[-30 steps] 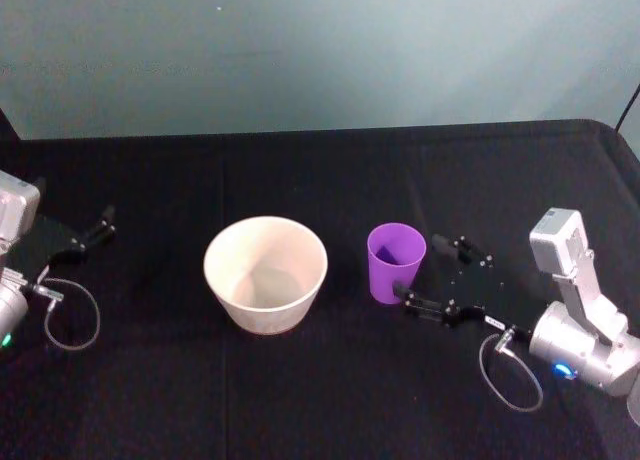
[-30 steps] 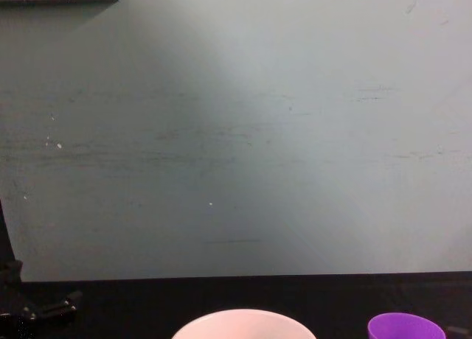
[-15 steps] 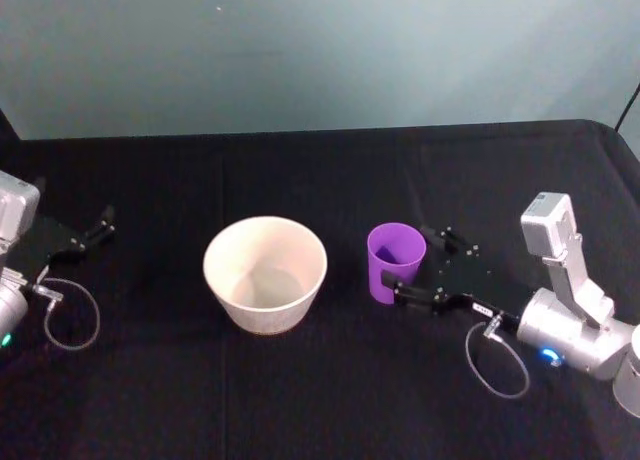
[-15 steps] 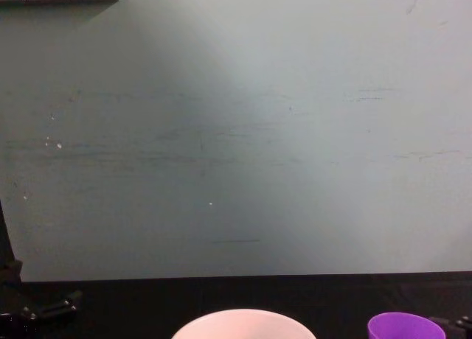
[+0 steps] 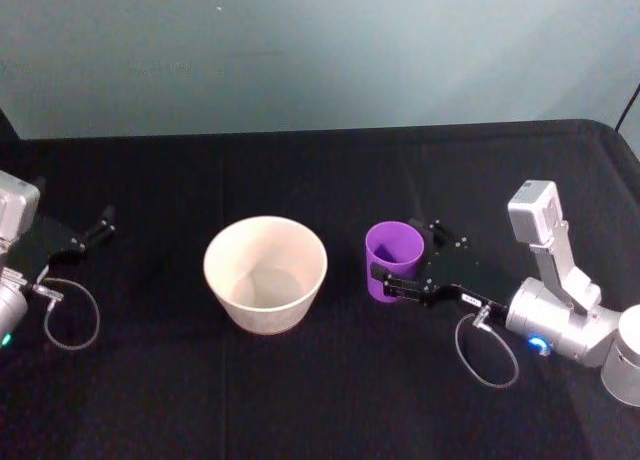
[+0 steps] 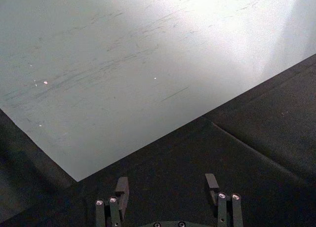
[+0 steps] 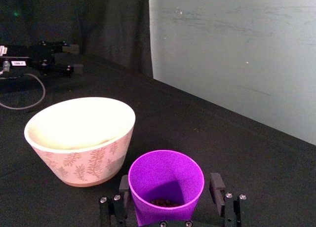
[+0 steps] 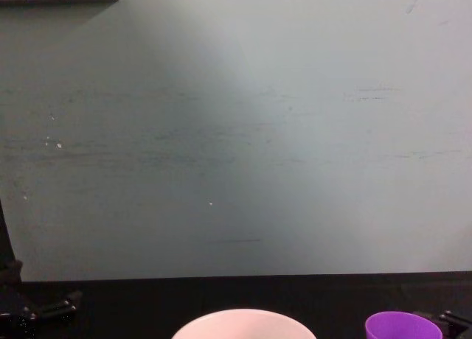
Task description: Pick up the cup and pour the mung beans from the cup into the bowl.
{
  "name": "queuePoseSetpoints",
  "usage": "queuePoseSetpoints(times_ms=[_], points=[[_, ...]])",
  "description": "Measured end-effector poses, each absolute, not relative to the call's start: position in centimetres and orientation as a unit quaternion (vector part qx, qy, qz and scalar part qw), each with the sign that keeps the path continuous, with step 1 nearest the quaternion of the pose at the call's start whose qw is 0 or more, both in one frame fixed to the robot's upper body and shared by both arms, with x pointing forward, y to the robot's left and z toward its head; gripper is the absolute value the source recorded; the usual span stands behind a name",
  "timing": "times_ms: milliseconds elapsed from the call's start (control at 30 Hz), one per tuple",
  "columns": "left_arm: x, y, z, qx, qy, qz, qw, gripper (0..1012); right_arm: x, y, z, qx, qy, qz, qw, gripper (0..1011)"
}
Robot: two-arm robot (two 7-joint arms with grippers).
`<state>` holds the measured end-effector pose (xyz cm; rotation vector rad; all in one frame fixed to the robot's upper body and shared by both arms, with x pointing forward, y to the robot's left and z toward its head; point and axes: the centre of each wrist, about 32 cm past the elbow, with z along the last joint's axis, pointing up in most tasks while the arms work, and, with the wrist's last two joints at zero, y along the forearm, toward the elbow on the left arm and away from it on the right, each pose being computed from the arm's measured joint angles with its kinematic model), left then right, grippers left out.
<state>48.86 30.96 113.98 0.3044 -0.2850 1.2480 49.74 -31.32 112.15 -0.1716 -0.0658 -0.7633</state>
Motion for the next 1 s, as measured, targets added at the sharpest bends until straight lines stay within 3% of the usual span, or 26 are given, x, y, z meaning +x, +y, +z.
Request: queuePoseSetpoints(times_ms=[1000], points=[[48.86, 30.97, 113.98, 0.141, -0.132, 0.58, 0.791, 1000, 49.85, -30.69, 111.55, -0.072, -0.025, -0.36, 0.93, 1003]])
